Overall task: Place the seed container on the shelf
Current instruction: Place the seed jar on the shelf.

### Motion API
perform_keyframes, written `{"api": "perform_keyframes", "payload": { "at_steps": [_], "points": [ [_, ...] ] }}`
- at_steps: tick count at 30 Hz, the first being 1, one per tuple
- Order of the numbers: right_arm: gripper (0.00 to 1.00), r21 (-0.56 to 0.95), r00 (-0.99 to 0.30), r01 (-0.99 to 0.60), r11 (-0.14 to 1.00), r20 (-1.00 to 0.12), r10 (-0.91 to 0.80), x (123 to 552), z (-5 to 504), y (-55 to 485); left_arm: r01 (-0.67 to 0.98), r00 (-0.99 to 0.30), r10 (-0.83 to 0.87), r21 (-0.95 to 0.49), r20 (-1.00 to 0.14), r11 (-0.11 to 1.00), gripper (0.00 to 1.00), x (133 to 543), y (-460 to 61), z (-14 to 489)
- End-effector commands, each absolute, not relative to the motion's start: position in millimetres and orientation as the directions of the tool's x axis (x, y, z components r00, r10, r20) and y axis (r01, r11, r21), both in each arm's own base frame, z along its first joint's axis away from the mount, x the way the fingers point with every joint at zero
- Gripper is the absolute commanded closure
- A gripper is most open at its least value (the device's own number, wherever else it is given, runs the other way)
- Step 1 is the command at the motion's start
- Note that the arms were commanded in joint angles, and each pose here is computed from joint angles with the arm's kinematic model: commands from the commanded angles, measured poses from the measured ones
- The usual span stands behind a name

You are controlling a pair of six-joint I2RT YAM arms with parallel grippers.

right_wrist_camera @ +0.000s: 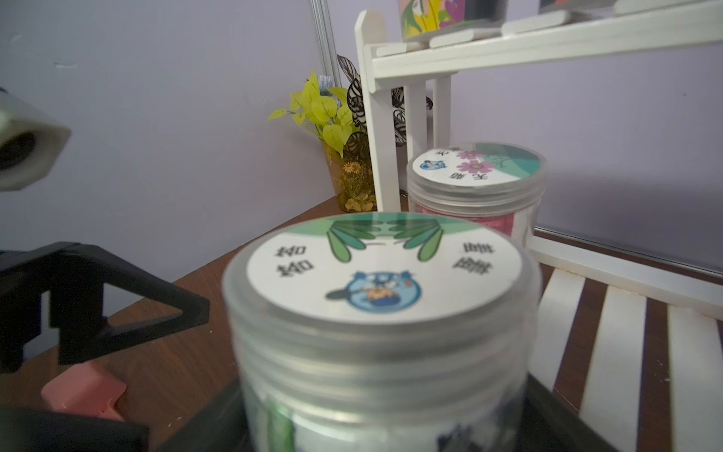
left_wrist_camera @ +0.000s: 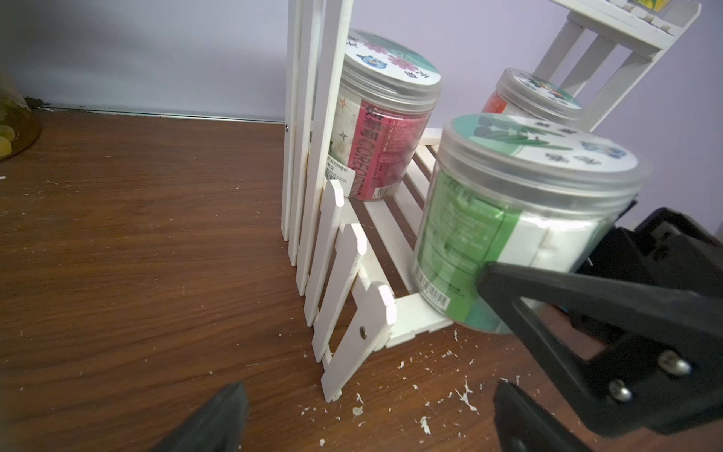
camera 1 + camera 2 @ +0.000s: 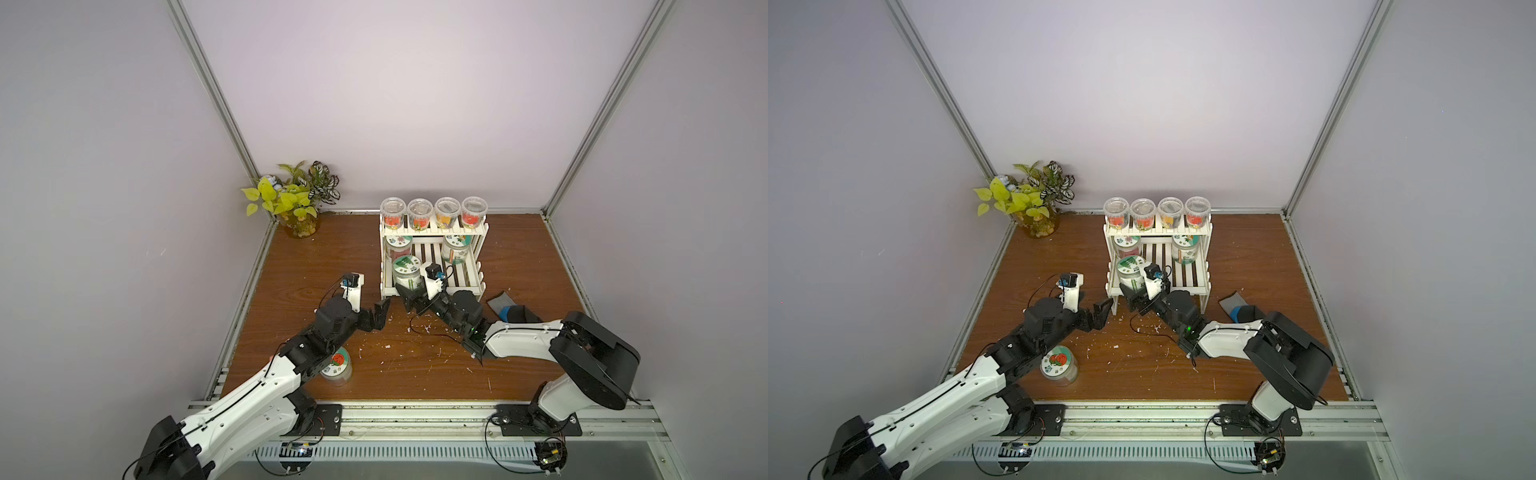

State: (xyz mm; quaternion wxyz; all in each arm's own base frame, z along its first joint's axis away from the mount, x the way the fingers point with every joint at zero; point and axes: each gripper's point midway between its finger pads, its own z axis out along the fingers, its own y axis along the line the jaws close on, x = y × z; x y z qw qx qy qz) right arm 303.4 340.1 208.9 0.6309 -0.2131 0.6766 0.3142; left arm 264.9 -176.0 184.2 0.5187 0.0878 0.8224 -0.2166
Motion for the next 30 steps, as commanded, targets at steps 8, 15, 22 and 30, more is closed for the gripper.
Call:
{"api": "perform_keyframes", "payload": {
  "at_steps": [8, 15, 22, 30],
  "points": [
    [0.07, 0.166, -0.065, -0.704, 0.691, -0.983, 0.17, 312.3, 237.9, 354.2, 0.364, -0.429, -0.065, -0.238, -0.901, 0.9, 0.0, 274.0, -176.6, 195.0],
    [0.03, 0.165, -0.115, -0.71, 0.684, -0.986, 0.118, 312.2, 229.3, 358.7, 0.363, -0.426, -0.064, -0.235, -0.903, 0.902, 0.0, 277.2, -178.2, 198.3],
    [0.01, 0.159, -0.154, -0.705, 0.692, -0.986, 0.069, 305.2, 225.5, 347.6, 0.365, -0.413, -0.033, -0.199, -0.91, 0.91, 0.0, 278.2, -175.8, 198.6],
    [0.06, 0.155, -0.188, -0.699, 0.698, -0.982, 0.029, 289.7, 227.6, 327.3, 0.409, -0.417, 0.007, -0.181, -0.909, 0.894, 0.0, 269.2, -177.4, 202.2]
  ]
}}
